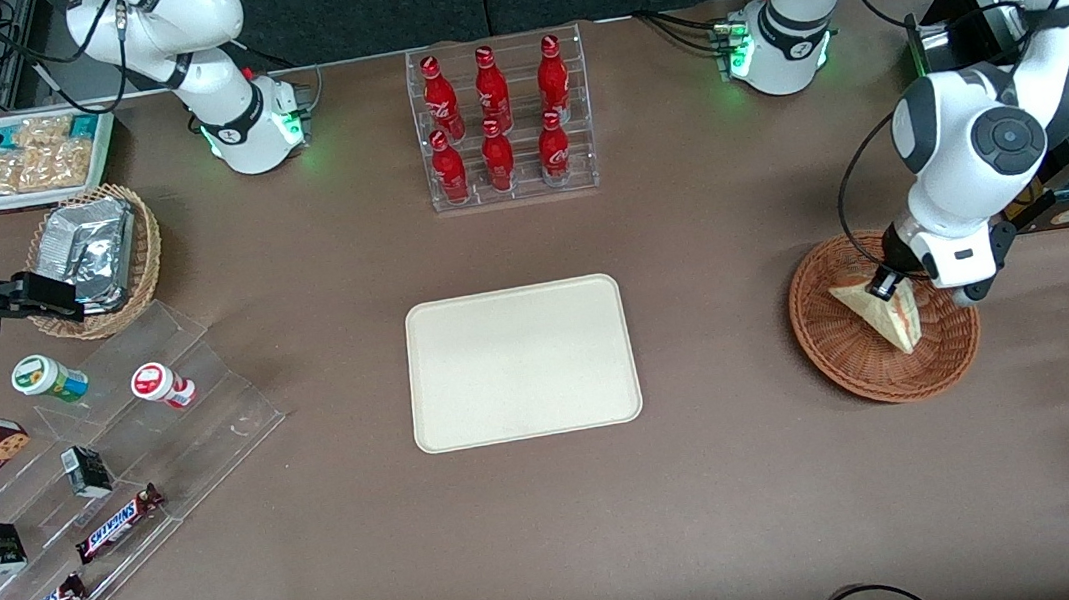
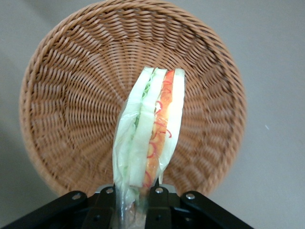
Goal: Place sandwich from basket to tray
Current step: 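Carry the sandwich with the left gripper over the cream tray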
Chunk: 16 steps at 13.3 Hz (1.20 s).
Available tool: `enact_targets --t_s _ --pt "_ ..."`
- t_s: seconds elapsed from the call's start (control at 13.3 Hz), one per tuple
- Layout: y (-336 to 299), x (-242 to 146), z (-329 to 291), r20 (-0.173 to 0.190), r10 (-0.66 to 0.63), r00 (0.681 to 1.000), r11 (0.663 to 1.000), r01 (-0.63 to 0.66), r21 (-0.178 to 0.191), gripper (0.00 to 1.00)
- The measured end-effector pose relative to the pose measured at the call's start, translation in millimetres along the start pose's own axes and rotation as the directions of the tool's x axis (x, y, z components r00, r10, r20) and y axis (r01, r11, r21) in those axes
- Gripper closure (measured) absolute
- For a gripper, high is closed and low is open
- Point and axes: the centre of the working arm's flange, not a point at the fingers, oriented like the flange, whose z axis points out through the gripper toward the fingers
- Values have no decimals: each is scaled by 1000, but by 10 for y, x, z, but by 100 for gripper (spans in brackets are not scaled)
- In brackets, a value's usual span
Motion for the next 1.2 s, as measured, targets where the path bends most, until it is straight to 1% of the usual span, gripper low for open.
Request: enact_targets --t_s 0.22,0.38,0.45,0.6,0.82,1.05,1.2 --pt "296 -327 -589 14 84 996 995 -84 43 80" --pt "586 -679 -938 23 164 986 984 -165 63 80" --pt "735 -891 -1075 25 206 978 976 -207 67 80" --pt "997 -1297 -1266 18 283 959 957 -283 58 80" --pt "1458 -1957 -1284 13 384 923 922 -384 40 80" --pt "1956 -2682 -1000 29 446 895 893 -447 51 80" --pt "2243 -3047 -731 43 486 873 871 -488 59 80"
